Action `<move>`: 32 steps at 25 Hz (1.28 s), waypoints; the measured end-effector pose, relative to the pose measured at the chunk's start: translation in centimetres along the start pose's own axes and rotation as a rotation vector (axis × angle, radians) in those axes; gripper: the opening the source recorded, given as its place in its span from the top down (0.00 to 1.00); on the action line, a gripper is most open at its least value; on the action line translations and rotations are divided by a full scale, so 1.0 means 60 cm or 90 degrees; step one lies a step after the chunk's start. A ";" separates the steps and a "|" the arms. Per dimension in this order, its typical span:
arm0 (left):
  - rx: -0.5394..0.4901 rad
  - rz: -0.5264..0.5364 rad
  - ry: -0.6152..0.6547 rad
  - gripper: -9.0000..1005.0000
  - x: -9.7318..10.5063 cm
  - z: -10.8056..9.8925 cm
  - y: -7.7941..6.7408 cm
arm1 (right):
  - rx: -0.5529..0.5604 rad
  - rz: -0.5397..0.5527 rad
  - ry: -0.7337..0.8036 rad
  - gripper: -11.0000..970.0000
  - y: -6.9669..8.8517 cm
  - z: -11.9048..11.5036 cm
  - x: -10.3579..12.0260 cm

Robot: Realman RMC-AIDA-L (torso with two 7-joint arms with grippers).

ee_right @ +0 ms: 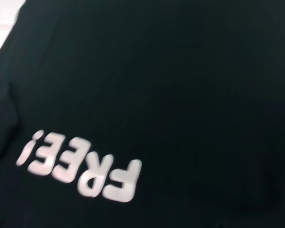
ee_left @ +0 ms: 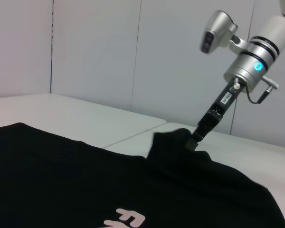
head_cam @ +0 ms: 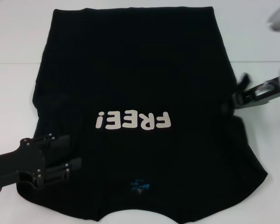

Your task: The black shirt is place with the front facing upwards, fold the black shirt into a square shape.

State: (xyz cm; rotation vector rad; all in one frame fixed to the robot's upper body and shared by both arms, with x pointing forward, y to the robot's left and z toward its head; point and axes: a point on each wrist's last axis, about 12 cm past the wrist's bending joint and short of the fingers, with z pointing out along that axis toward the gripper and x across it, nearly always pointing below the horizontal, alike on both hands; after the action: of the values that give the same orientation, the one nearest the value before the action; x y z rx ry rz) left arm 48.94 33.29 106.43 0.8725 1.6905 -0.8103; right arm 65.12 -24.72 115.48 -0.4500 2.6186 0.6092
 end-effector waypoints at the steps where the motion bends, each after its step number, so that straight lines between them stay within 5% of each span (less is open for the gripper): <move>1: 0.000 -0.001 0.000 0.30 0.001 -0.001 0.000 | 0.000 -0.012 0.009 0.97 0.008 0.004 -0.003; 9: -0.010 -0.008 -0.003 0.30 0.006 -0.006 -0.003 | -0.036 -0.061 0.023 0.97 0.048 0.024 -0.008; 14: -0.028 -0.035 -0.026 0.30 0.005 -0.014 -0.003 | -0.162 -0.064 -0.061 0.83 0.040 0.013 0.016; 18: -0.038 -0.114 -0.055 0.30 -0.003 -0.024 0.001 | -0.252 -0.082 -0.164 0.58 0.021 -0.002 0.052; 24: -0.044 -0.269 -0.057 0.30 -0.021 -0.053 0.020 | -0.281 -0.190 -0.238 0.43 -0.003 0.009 0.133; 32: -0.077 -0.447 0.093 0.30 -0.052 -0.093 0.049 | -0.256 -0.391 -0.290 0.24 0.012 0.052 0.206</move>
State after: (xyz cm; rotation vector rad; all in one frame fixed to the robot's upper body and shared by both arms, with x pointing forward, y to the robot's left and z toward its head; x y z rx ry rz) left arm 49.48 38.98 110.55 0.2392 2.1856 -1.1044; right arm 55.15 -25.25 107.47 -1.0446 1.7918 0.8882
